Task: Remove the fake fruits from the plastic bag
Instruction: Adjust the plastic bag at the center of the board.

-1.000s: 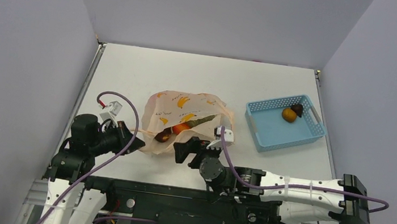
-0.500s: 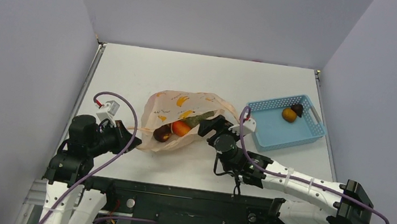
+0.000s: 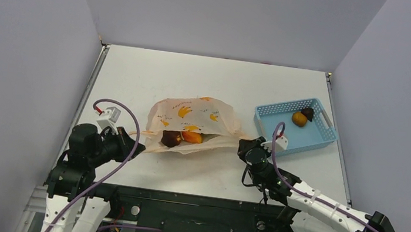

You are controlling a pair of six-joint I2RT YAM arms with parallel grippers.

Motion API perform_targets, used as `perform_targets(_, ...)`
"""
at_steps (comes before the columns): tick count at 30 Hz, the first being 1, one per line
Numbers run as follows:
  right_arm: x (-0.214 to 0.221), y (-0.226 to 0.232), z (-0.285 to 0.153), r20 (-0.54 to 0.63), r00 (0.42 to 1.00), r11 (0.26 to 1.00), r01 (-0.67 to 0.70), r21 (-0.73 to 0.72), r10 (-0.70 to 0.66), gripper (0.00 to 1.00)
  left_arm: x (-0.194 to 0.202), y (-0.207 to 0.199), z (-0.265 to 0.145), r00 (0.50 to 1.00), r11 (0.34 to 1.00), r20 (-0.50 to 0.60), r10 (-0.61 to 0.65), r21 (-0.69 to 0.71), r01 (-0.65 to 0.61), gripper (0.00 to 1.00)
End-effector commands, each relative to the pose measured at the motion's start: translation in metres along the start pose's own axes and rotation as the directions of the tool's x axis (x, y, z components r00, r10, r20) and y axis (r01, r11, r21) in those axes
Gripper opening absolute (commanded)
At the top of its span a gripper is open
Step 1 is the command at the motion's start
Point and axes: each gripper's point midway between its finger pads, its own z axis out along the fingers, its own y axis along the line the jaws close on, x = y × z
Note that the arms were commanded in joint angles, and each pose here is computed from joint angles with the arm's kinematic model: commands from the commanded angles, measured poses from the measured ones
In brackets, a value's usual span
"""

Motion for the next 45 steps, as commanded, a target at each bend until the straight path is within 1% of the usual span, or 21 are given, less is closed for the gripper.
perform_targets(1, 0.005, -0.065, 0.004, 0.017, 0.991, 0.981, 0.132, 0.140, -0.136, 0.00, 0.007, 0.009, -0.002, 1.000, 0.999, 0.006, -0.030, -0.043, 0.030, 0.00)
perform_targets(5, 0.035, -0.085, 0.002, -0.129, 0.956, 0.952, 0.278, 0.129, -0.262, 0.00, 0.018, -0.015, 0.002, 0.994, 0.988, -0.049, -0.102, 0.109, 0.107, 0.00)
perform_targets(9, 0.045, -0.085, -0.006, -0.235, 0.886, 0.901, 0.427, 0.075, -0.400, 0.00, 0.027, -0.032, 0.002, 0.986, 0.964, -0.091, -0.139, 0.216, 0.156, 0.00)
perform_targets(12, 0.047, -0.055, -0.019, -0.275, 0.841, 0.884, 0.459, -0.092, -0.465, 0.00, 0.034, -0.045, 0.002, 0.981, 0.948, -0.151, -0.119, 0.275, 0.158, 0.00)
perform_targets(14, 0.046, -0.033, -0.032, -0.273, 0.833, 0.875, 0.437, -0.210, -0.481, 0.10, 0.035, -0.045, 0.003, 0.980, 0.952, -0.167, -0.109, 0.265, 0.151, 0.00)
perform_targets(15, 0.045, -0.022, -0.039, -0.269, 0.830, 0.866, 0.426, -0.260, -0.489, 0.21, 0.036, -0.044, 0.003, 0.979, 0.953, -0.172, -0.109, 0.263, 0.152, 0.00)
perform_targets(17, 0.044, 0.003, -0.063, -0.235, 0.817, 0.821, 0.417, -0.390, -0.526, 0.33, 0.038, -0.043, 0.006, 0.979, 0.951, -0.170, -0.112, 0.266, 0.155, 0.00)
perform_targets(21, 0.028, 0.041, -0.115, -0.090, 0.839, 0.731, 0.410, -0.546, -0.537, 0.57, 0.046, -0.035, 0.012, 0.976, 0.950, -0.170, -0.132, 0.259, 0.174, 0.00)
perform_targets(26, 0.018, 0.068, -0.139, -0.044, 0.853, 0.674, 0.378, -0.635, -0.520, 0.60, 0.054, -0.031, 0.016, 0.974, 0.942, -0.173, -0.150, 0.275, 0.194, 0.00)
perform_targets(29, -0.011, 0.065, -0.126, 0.041, 0.852, 0.714, 0.462, -0.525, -0.522, 0.61, 0.064, -0.032, 0.022, 0.961, 0.919, -0.212, -0.179, 0.312, 0.240, 0.00)
perform_targets(31, -0.028, 0.076, -0.126, 0.104, 0.844, 0.705, 0.500, -0.503, -0.525, 0.67, 0.069, -0.030, 0.027, 0.950, 0.909, -0.239, -0.201, 0.316, 0.272, 0.00)
perform_targets(32, -0.030, 0.082, -0.126, 0.130, 0.826, 0.675, 0.530, -0.514, -0.549, 0.68, 0.069, -0.030, 0.029, 0.949, 0.907, -0.242, -0.203, 0.319, 0.276, 0.00)
perform_targets(34, -0.026, 0.113, -0.136, 0.152, 0.810, 0.608, 0.535, -0.586, -0.566, 0.61, 0.068, -0.032, 0.030, 0.948, 0.903, -0.247, -0.201, 0.328, 0.277, 0.00)
perform_targets(35, -0.010, 0.125, -0.135, 0.154, 0.785, 0.555, 0.546, -0.627, -0.599, 0.57, 0.067, -0.035, 0.029, 0.950, 0.899, -0.248, -0.190, 0.345, 0.270, 0.00)
perform_targets(37, 0.017, 0.139, -0.127, 0.158, 0.768, 0.514, 0.551, -0.658, -0.621, 0.48, 0.060, -0.043, 0.026, 0.960, 0.886, -0.231, -0.160, 0.395, 0.243, 0.00)
perform_targets(38, 0.039, 0.138, -0.115, 0.150, 0.759, 0.511, 0.556, -0.656, -0.634, 0.38, 0.056, -0.048, 0.026, 0.966, 0.878, -0.214, -0.143, 0.423, 0.224, 0.00)
perform_targets(40, 0.060, 0.148, -0.101, 0.145, 0.769, 0.519, 0.545, -0.658, -0.623, 0.26, 0.057, -0.044, 0.030, 0.966, 0.887, -0.221, -0.138, 0.406, 0.220, 0.00)
perform_targets(41, 0.078, 0.145, -0.091, 0.126, 0.749, 0.514, 0.557, -0.652, -0.651, 0.23, 0.061, -0.039, 0.033, 0.960, 0.897, -0.235, -0.150, 0.376, 0.232, 0.00)
perform_targets(42, 0.084, 0.152, -0.090, 0.134, 0.763, 0.510, 0.539, -0.670, -0.632, 0.18, 0.064, -0.036, 0.034, 0.961, 0.904, -0.237, -0.140, 0.367, 0.222, 0.00)
perform_targets(43, 0.101, 0.148, -0.084, 0.122, 0.748, 0.500, 0.546, -0.672, -0.652, 0.17, 0.067, -0.032, 0.035, 0.959, 0.909, -0.244, -0.144, 0.349, 0.226, 0.00)
perform_targets(45, 0.123, 0.146, -0.074, 0.112, 0.755, 0.502, 0.531, -0.683, -0.646, 0.15, 0.068, -0.033, 0.035, 0.963, 0.905, -0.236, -0.134, 0.366, 0.216, 0.00)
